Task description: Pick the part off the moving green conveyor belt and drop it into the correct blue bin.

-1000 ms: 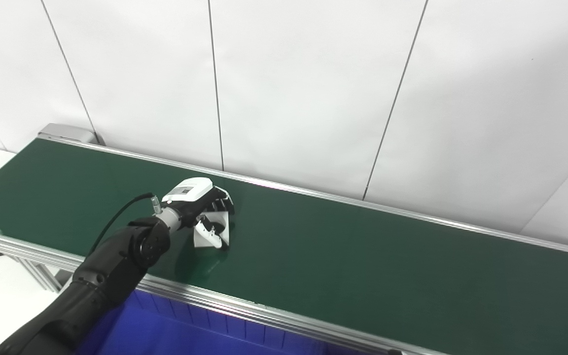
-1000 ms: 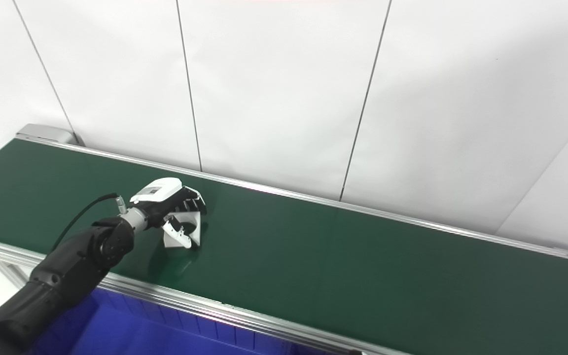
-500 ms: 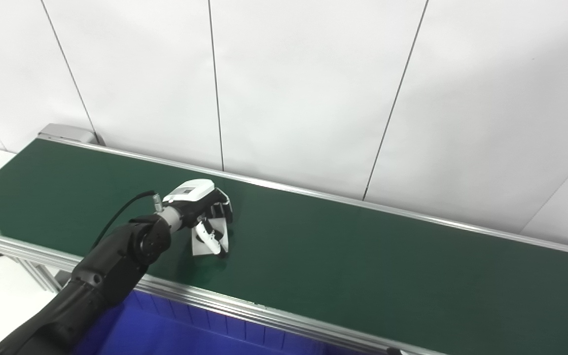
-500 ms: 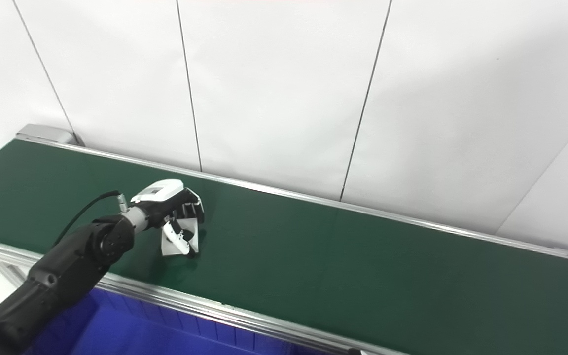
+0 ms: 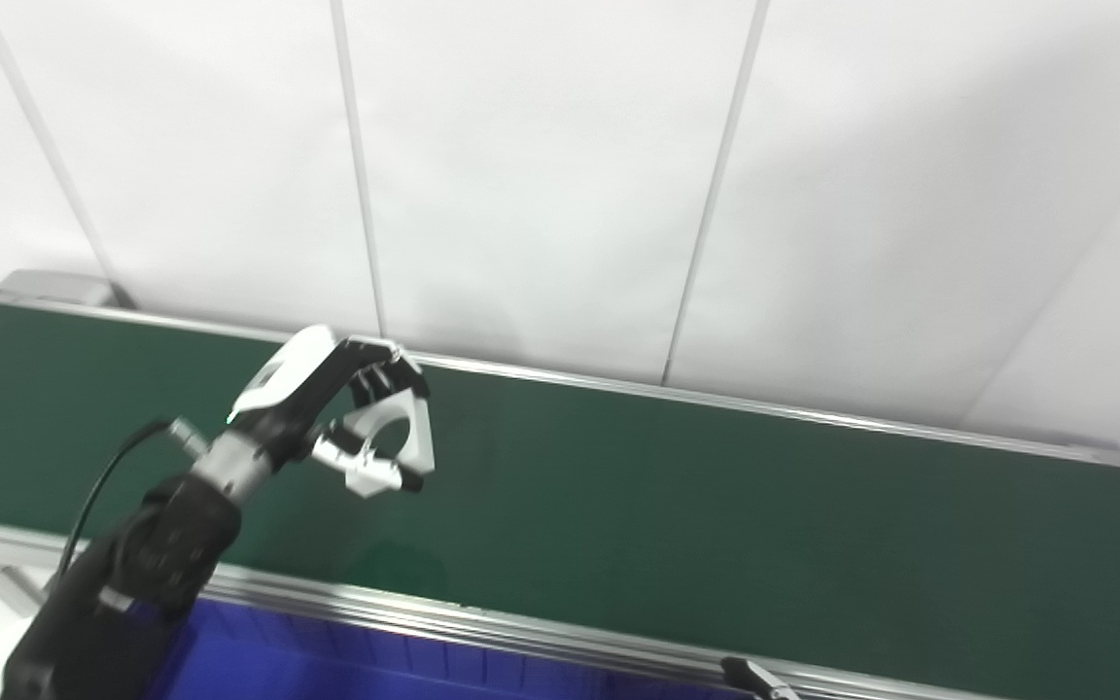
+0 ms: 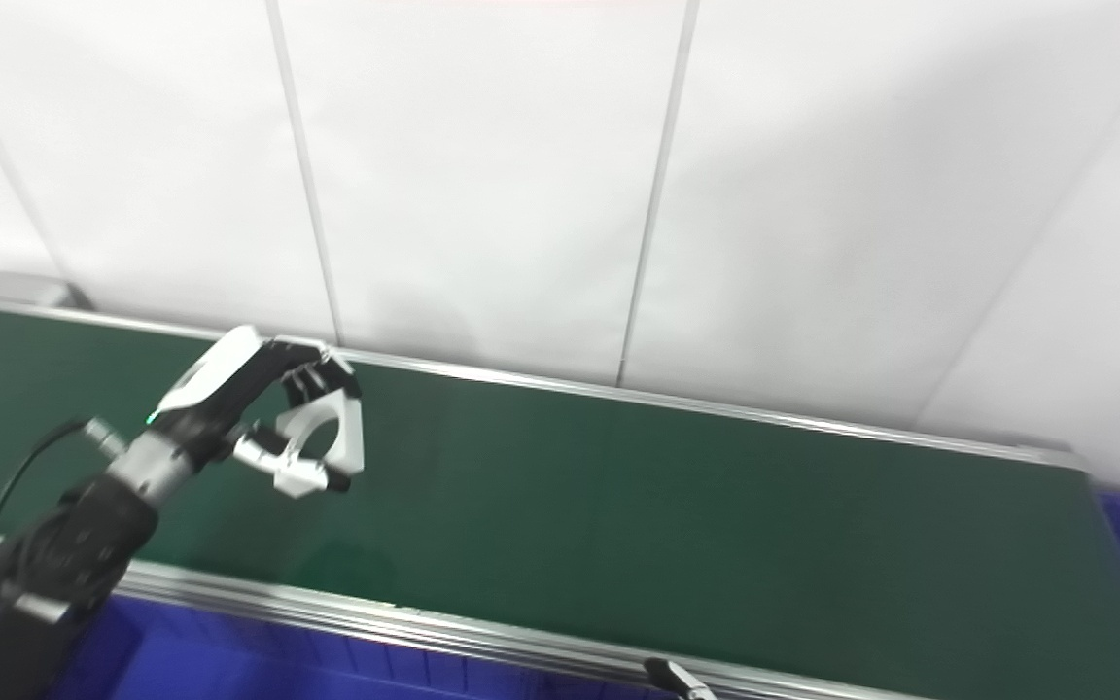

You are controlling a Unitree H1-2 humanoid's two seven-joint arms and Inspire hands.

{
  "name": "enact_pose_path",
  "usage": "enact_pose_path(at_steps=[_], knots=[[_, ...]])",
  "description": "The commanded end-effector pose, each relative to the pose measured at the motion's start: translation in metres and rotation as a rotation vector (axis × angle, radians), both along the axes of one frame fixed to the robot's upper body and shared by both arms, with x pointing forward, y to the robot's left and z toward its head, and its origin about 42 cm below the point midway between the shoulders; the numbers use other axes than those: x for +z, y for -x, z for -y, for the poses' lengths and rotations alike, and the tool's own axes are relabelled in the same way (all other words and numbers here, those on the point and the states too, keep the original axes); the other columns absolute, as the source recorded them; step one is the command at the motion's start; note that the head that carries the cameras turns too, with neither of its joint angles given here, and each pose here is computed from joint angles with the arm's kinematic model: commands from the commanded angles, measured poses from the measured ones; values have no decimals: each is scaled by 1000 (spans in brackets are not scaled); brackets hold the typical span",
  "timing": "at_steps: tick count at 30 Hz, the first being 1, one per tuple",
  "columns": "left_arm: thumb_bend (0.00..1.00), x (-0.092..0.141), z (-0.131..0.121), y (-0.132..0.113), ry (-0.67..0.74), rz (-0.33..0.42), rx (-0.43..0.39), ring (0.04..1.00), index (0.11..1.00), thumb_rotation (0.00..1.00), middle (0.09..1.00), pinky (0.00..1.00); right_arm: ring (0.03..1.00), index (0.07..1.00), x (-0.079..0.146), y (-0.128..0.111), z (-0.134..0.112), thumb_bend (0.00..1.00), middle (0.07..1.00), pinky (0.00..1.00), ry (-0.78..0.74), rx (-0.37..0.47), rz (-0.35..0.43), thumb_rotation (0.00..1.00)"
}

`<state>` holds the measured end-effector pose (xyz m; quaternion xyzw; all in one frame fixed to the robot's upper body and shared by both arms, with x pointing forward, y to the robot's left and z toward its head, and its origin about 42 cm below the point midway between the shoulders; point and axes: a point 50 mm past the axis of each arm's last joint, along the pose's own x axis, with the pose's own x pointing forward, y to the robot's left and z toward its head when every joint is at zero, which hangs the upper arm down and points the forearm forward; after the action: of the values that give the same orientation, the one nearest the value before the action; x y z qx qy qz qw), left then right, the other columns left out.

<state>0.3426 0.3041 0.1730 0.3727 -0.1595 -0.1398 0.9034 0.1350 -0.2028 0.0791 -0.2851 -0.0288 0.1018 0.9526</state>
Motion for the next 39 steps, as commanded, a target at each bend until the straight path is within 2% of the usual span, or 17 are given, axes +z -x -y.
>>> enact_pose_path(at_steps=[1, 5, 7, 17, 21, 23, 27, 29, 34, 39], knots=[[498, 14, 1, 8, 66, 74, -25, 404, 522, 0, 472, 322, 771, 824, 12, 1, -3, 1000, 827, 638, -17, -19, 79, 288], [500, 3, 11, 30, 125, 75, -66, 435, 498, 0, 490, 366, 795, 847, 14, 1, -7, 1000, 849, 668, -25, -29, 77, 301], [501, -3, 16, 40, 136, 72, -81, 450, 486, 0, 496, 393, 826, 874, 14, 2, -10, 965, 876, 698, -23, -34, 74, 327], [501, -34, 38, 82, 150, -13, -169, 449, 481, 0, 501, 391, 860, 923, 10, -3, -15, 929, 910, 748, -23, -56, 93, 471], [500, -46, 46, 95, 150, -54, -201, 436, 488, 0, 503, 369, 872, 922, 11, -6, -16, 934, 911, 771, -32, -59, 95, 481], [501, -52, 50, 102, 95, -80, -190, 437, 490, 0, 499, 381, 868, 920, 12, -7, -15, 938, 908, 769, -25, -61, 97, 493], [500, -68, 57, 112, 79, -168, -207, 446, 479, 0, 504, 400, 871, 916, 15, -8, -15, 943, 905, 774, -25, -67, 95, 512], [500, -77, 58, 114, 76, -190, -216, 435, 483, 0, 506, 372, 863, 912, 16, -7, -15, 945, 900, 757, -17, -71, 96, 522], [500, -93, 58, 115, -24, -275, -240, 436, 494, 0, 492, 378, 863, 913, 18, -7, -14, 941, 904, 746, -20, -73, 90, 517], [499, -101, 53, 116, -139, -316, -245, 415, 512, 0, 486, 359, 864, 911, 20, -7, -15, 937, 902, 745, -17, -76, 84, 518]])
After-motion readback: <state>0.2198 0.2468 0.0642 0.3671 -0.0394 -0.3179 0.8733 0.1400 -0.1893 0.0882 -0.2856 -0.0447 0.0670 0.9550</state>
